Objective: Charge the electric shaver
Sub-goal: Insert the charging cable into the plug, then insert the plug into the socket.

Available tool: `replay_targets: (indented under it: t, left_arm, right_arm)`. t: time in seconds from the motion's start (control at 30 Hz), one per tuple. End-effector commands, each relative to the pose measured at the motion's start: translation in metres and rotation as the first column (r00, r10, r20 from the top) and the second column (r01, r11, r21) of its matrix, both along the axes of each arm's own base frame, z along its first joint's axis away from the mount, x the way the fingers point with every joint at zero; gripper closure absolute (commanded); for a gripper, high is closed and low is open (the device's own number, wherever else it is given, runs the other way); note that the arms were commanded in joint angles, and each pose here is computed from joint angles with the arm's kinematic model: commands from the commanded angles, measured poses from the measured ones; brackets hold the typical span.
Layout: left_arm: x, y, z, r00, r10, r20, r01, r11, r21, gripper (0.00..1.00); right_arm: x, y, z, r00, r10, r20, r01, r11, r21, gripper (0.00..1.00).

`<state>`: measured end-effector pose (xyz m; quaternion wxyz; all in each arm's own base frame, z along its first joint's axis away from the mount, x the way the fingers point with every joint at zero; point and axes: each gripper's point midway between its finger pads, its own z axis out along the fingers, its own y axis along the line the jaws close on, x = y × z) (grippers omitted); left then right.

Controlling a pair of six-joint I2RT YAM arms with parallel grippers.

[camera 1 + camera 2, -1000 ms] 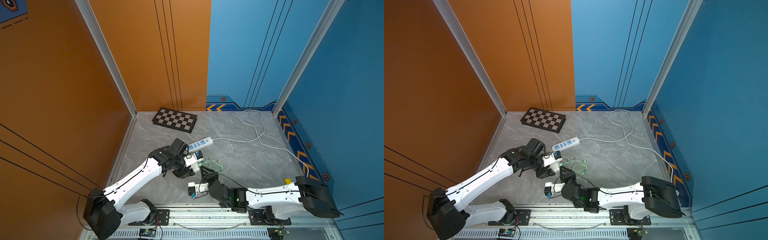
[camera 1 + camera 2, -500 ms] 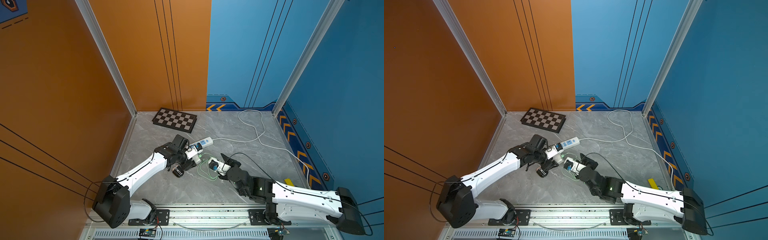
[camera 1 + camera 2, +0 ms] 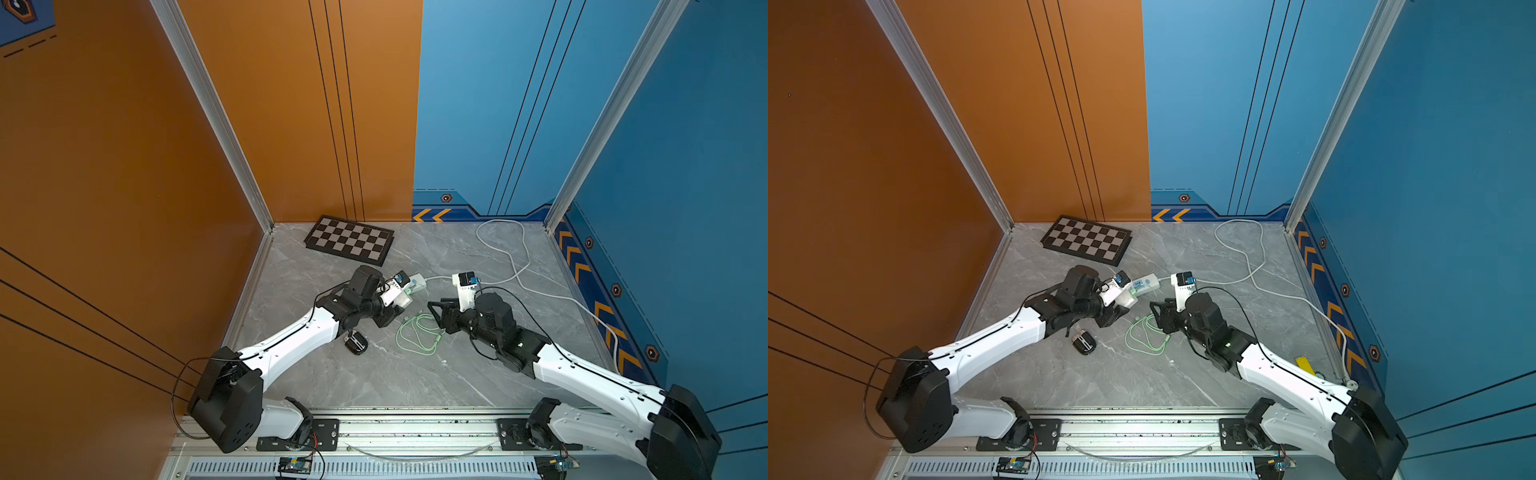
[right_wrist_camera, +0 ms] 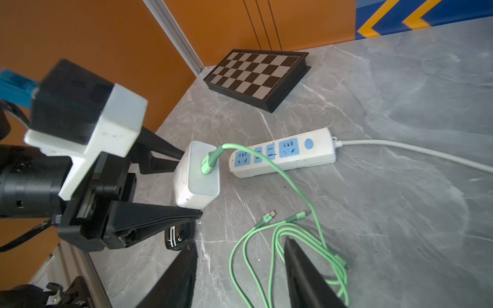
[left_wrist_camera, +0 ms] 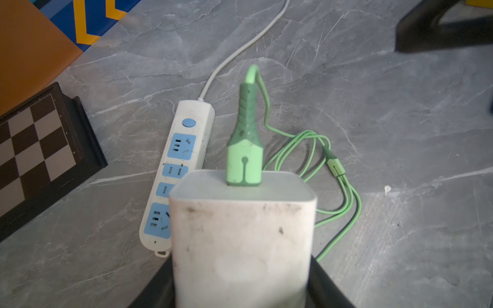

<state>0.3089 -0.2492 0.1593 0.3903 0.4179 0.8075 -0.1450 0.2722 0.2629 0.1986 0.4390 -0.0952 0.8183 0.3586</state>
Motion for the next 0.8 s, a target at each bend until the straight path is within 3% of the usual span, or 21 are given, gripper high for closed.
replay_targets:
  t: [0.0,0.13,0.77]
  left_arm:
    - [0.014,-0.012,0.02,0.997,0.042,0.068,-0.035,0.994,-0.1,1.0]
    - [0.005,-0.027,0.028,0.998,0.003,0.058,0.007,0.986,-0.168,1.0]
    - [-0.013,-0.048,0.031,0.996,-0.06,0.063,0.072,0.975,-0.211,1.0]
  right_arm:
    - [-0.009,0.027,0.028,0.994,0.111,0.004,-0.109,0.972,0.206,0.44]
    - [-0.001,0.031,0.028,0.995,0.096,0.015,-0.097,0.968,0.23,0.44]
    - [0.034,0.034,0.009,0.999,-0.043,-0.007,0.044,0.983,0.179,0.47]
